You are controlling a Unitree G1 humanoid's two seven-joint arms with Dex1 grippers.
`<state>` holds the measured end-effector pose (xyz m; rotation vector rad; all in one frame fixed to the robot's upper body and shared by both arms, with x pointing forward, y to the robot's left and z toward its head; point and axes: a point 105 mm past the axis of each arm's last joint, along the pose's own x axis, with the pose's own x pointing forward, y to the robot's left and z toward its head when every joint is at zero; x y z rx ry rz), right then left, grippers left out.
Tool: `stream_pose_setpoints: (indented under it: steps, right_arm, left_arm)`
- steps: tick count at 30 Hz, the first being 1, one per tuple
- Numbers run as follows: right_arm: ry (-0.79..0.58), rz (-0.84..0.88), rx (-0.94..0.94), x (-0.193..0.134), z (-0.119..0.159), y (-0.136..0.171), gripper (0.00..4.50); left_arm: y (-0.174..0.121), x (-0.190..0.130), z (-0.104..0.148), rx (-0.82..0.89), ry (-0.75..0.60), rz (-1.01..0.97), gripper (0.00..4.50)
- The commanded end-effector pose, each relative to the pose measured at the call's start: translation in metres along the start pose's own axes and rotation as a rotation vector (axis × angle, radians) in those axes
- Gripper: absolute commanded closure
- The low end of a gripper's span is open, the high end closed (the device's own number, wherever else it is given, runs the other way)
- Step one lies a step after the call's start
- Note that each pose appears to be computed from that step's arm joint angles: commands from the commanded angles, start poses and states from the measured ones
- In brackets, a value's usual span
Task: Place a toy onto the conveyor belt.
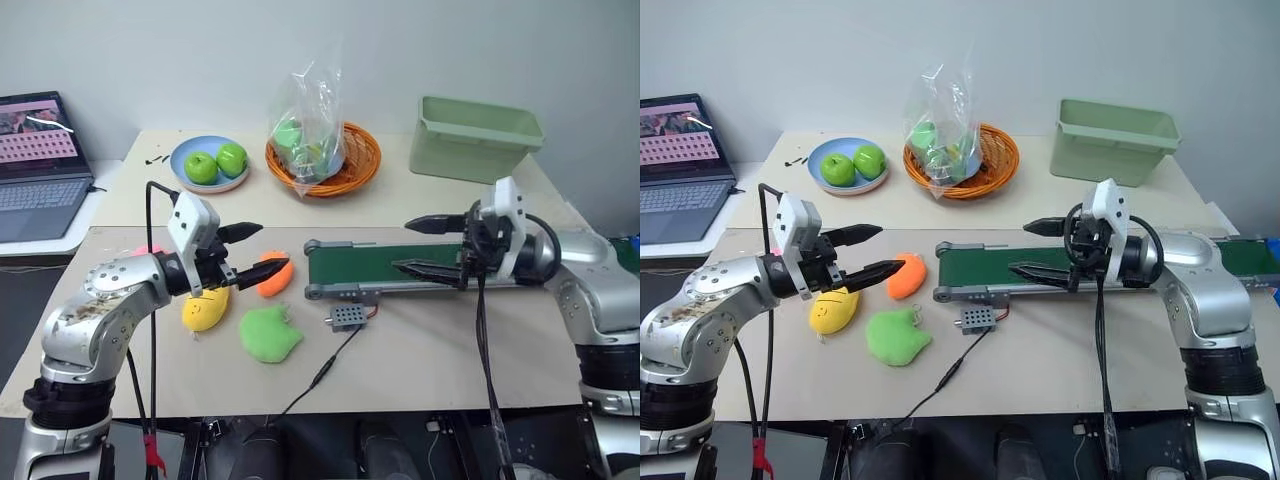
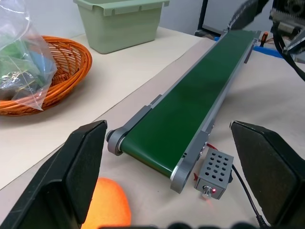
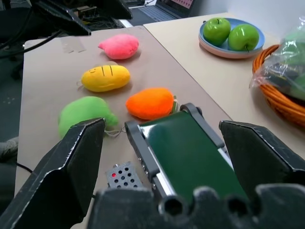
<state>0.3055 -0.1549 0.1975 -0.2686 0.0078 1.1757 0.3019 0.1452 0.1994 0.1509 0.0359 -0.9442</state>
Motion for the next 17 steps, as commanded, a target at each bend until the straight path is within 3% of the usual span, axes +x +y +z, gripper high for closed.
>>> stream_pose_setpoints:
  steps: [1, 17]
  right_arm:
    - [-0.060, -0.029, -0.025, -0.009, 0.004, 0.000, 0.00]
    - [-0.008, 0.034, -0.029, 0.000, -0.006, 0.009, 0.00]
  left_arm:
    - [-0.001, 0.003, 0.015, 0.044, -0.037, -0.021, 0.09]
    - [-0.001, -0.002, 0.013, 0.025, -0.031, -0.016, 0.09]
